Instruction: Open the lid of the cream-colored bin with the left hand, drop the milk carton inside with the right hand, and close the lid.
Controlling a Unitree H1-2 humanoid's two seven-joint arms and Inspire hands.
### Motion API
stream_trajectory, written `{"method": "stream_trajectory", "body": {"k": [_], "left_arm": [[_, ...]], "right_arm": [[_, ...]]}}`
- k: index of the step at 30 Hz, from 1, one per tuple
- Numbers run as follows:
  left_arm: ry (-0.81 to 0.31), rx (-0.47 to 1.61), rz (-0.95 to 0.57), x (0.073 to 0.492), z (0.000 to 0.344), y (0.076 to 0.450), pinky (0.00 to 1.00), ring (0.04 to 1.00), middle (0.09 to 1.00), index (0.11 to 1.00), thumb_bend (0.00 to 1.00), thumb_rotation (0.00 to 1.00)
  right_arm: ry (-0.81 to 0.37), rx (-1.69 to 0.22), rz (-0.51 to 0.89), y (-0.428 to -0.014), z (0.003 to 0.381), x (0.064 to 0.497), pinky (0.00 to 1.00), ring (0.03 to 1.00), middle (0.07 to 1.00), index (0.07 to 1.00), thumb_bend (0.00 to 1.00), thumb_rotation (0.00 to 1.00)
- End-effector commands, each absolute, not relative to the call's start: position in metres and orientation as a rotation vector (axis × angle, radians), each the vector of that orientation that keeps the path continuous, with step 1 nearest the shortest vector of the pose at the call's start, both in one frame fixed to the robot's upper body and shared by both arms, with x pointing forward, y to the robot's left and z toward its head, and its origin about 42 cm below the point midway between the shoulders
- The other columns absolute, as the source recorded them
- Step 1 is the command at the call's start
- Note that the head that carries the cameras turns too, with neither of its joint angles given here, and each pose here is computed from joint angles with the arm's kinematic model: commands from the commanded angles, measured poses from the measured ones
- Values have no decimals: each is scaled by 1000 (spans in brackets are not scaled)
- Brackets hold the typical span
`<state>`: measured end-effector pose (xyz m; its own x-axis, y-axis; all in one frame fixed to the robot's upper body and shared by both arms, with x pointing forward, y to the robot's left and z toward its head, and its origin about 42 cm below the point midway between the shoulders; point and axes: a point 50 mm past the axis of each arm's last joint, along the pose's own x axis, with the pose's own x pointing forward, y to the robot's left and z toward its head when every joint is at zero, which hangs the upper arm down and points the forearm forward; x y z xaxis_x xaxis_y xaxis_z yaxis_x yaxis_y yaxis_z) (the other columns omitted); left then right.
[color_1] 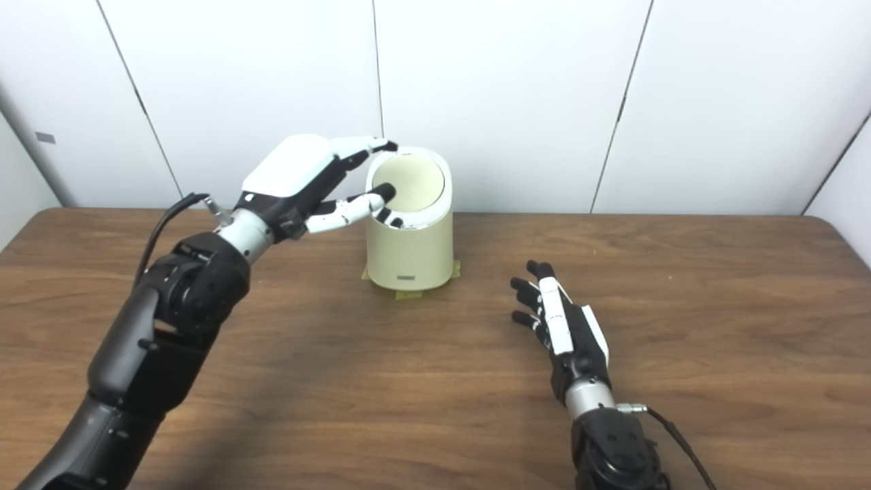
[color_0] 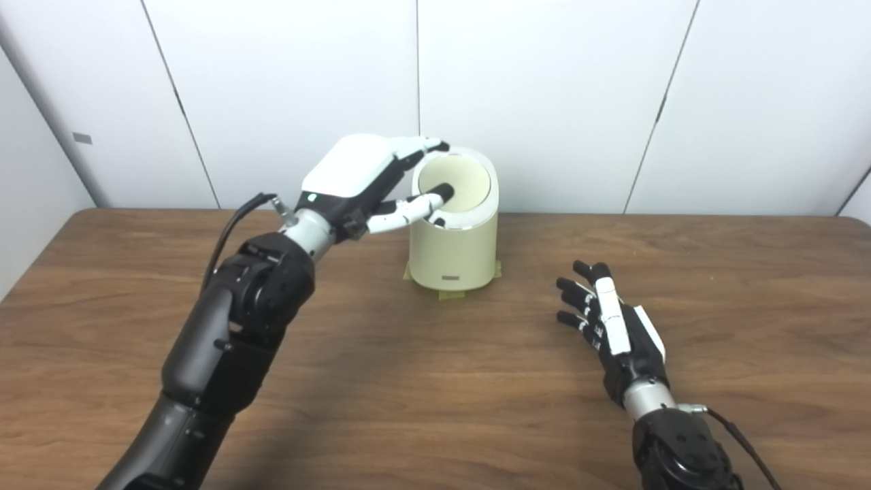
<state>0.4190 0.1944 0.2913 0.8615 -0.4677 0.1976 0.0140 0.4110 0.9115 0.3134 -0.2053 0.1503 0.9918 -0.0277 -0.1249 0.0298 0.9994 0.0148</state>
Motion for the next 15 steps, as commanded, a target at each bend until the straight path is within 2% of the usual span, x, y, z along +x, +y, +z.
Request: {"method": "stream_trajectory", "body": {"k": [1, 6, 9, 12, 15], "left_arm": [[-475, 1004, -254, 415, 306, 199, 813, 900, 918, 908, 396, 1000], [-272, 725, -225, 391, 274, 215, 845, 912, 923, 913, 405, 1000], [-221, 593, -196, 380, 259, 221, 841, 892, 903, 908, 396, 1000], [-138, 411, -163, 362, 240, 228, 900, 919, 921, 933, 398, 1000], [-124, 277, -142, 346, 224, 232, 894, 917, 927, 937, 377, 1000]], "right_arm": [[24, 46, -16, -205, 165, 318, 803, 869, 855, 915, 588, 1000], [-10, 123, 0, -203, 169, 317, 831, 890, 881, 917, 609, 1000], [-26, 139, -4, -205, 172, 316, 860, 899, 884, 915, 608, 1000], [-29, 162, -18, -209, 173, 314, 828, 895, 885, 919, 622, 999], [-30, 182, -37, -213, 173, 312, 813, 894, 884, 917, 630, 997]]}}
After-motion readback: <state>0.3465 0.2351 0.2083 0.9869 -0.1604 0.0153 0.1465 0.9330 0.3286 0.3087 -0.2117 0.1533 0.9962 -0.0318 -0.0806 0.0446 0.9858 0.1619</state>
